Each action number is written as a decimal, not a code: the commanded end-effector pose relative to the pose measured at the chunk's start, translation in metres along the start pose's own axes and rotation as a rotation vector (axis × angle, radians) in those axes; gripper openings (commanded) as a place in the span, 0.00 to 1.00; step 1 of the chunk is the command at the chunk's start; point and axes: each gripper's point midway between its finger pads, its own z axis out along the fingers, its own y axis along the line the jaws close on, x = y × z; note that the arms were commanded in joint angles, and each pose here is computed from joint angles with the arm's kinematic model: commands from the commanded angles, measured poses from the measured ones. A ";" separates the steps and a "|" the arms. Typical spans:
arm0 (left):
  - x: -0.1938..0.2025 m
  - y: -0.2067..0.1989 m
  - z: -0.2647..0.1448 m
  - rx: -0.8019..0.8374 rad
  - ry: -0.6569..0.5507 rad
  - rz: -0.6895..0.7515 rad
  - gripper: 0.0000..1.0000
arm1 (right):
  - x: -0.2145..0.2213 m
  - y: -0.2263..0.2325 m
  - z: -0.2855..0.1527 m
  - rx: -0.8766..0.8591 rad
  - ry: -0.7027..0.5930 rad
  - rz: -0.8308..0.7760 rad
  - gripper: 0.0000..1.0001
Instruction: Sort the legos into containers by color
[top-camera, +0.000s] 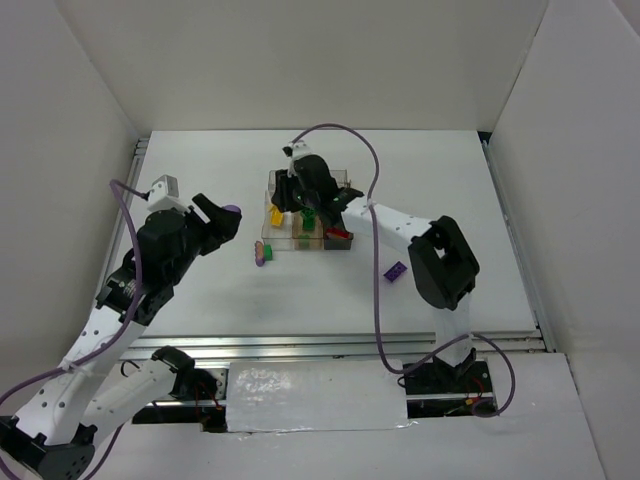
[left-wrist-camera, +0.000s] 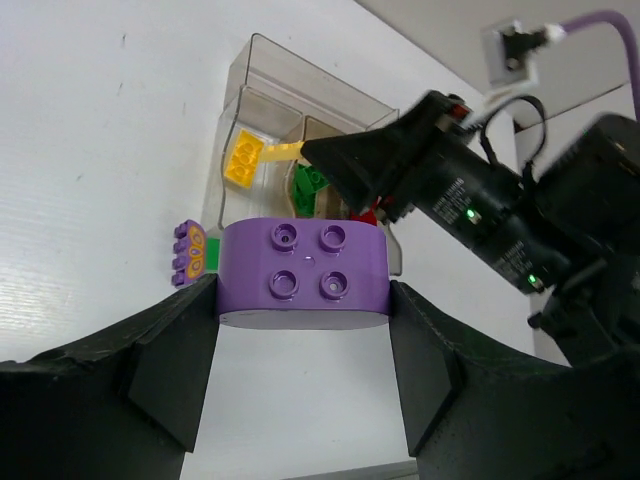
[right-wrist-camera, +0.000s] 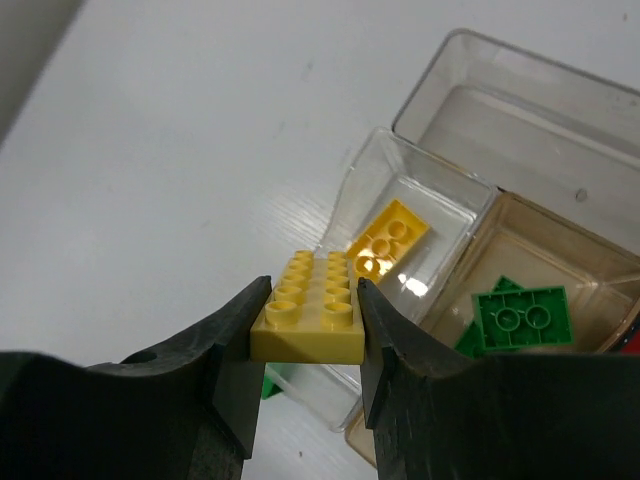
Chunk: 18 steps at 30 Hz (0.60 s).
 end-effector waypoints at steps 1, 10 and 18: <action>-0.014 -0.010 -0.008 0.049 -0.024 0.091 0.00 | 0.034 -0.027 0.011 0.145 0.143 0.000 0.10; -0.007 -0.017 -0.008 0.121 -0.003 0.169 0.00 | 0.036 -0.012 0.019 0.079 0.168 0.021 0.99; 0.007 -0.009 0.012 0.096 0.026 0.184 0.00 | -0.034 -0.003 -0.035 0.095 0.005 0.038 1.00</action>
